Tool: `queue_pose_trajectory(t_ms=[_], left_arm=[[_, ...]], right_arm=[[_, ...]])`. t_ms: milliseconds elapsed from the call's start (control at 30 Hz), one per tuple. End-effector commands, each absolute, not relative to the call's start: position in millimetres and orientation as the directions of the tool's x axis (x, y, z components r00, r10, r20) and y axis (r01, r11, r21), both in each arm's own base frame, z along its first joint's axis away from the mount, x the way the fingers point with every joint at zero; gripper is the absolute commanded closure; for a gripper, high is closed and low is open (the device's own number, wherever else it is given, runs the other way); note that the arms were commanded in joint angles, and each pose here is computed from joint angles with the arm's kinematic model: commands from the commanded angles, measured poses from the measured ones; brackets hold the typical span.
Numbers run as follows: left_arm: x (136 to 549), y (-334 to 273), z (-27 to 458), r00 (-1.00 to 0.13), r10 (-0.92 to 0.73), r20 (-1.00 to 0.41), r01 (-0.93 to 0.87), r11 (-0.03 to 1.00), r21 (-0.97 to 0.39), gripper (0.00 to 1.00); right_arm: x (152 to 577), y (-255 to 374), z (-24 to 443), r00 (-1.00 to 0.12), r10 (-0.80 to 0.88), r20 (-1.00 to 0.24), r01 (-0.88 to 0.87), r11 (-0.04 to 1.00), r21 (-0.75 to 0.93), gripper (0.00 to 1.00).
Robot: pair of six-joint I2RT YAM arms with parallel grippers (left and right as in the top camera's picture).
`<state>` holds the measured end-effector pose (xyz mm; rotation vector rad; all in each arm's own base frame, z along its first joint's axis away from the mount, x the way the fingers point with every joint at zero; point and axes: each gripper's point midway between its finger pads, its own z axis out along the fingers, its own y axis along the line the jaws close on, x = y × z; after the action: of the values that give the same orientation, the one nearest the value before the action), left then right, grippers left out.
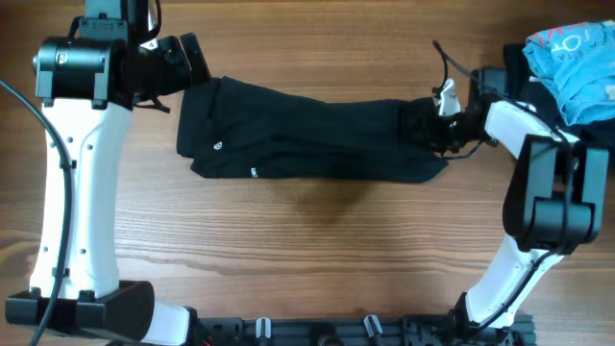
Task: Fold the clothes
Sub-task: 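Fold the shirt's right end leftward over the middle with the right gripper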
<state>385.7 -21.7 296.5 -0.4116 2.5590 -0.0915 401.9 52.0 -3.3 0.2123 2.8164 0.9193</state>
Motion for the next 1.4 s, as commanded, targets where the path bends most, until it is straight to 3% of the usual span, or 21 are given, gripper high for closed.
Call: queue_pose_trajectory(t_ms=[0,200,300,433,667,767,1000,1033,1100,1167,1200,1367], left_arm=[[382.8,-17.7,302.9,-0.791,-0.320,-0.521,-0.286,0.947,-0.147,0.00],[383.0,-17.7,302.9,-0.791,-0.321,-0.521,-0.287,0.947,-0.147,0.00],[383.0,-17.7,302.9,-0.791,-0.321,-0.521,-0.287,0.947,-0.147,0.00],[382.8,-17.7,302.8,-0.791,-0.321,-0.520,-0.287,0.947,-0.147,0.00],[382.8,-17.8,302.8,-0.791,-0.321,-0.520,-0.287,0.947,-0.147,0.00],[382.6,-17.7,302.6,-0.792,-0.320,-0.520,-0.287,0.947,-0.147,0.00],[385.4,-17.9,303.1,-0.789,-0.317,-0.527,-0.282,0.948,-0.148,0.00],[385.3,-17.9,303.1,-0.789,-0.317,-0.526,-0.282,0.948,-0.147,0.00],[385.5,-17.9,302.6,-0.790,-0.317,-0.525,-0.283,0.948,-0.147,0.00],[385.5,-17.9,302.6,-0.790,-0.317,-0.525,-0.283,0.948,-0.147,0.00],[385.5,-17.9,302.6,-0.790,-0.317,-0.525,-0.283,0.948,-0.147,0.00],[387.3,-18.1,298.4,-0.796,-0.316,-0.516,-0.284,0.948,-0.143,0.00]], right_arm=[[382.2,35.2,-34.0,-0.969,0.248,-0.006,0.204,0.808,0.553,0.96],[384.3,-24.8,-13.4,-0.937,0.350,0.008,0.299,0.786,0.541,0.96],[384.3,-74.6,4.3,-0.908,0.420,0.013,0.381,0.811,0.444,0.96],[393.8,-87.5,36.8,-0.916,0.402,-0.006,0.356,0.819,0.449,0.96],[395.4,-26.2,65.3,-0.975,0.220,0.029,0.209,0.870,0.447,0.96],[390.7,3.4,56.8,-0.976,0.202,0.079,0.217,0.919,0.330,0.96],[388.2,73.9,49.5,-0.992,0.109,0.066,0.119,0.976,0.182,0.96],[388.7,83.5,49.5,-0.993,0.098,0.058,0.107,0.977,0.184,0.94],[390.2,100.3,49.3,-0.997,0.064,0.038,0.070,0.980,0.186,0.61],[390.5,114.0,49.6,-0.999,0.033,0.024,0.037,0.980,0.195,0.44],[388.4,122.5,50.1,-1.000,0.015,0.025,0.020,0.978,0.206,0.40],[379.6,151.1,61.1,-0.997,-0.074,0.038,-0.055,0.930,0.362,0.39]])
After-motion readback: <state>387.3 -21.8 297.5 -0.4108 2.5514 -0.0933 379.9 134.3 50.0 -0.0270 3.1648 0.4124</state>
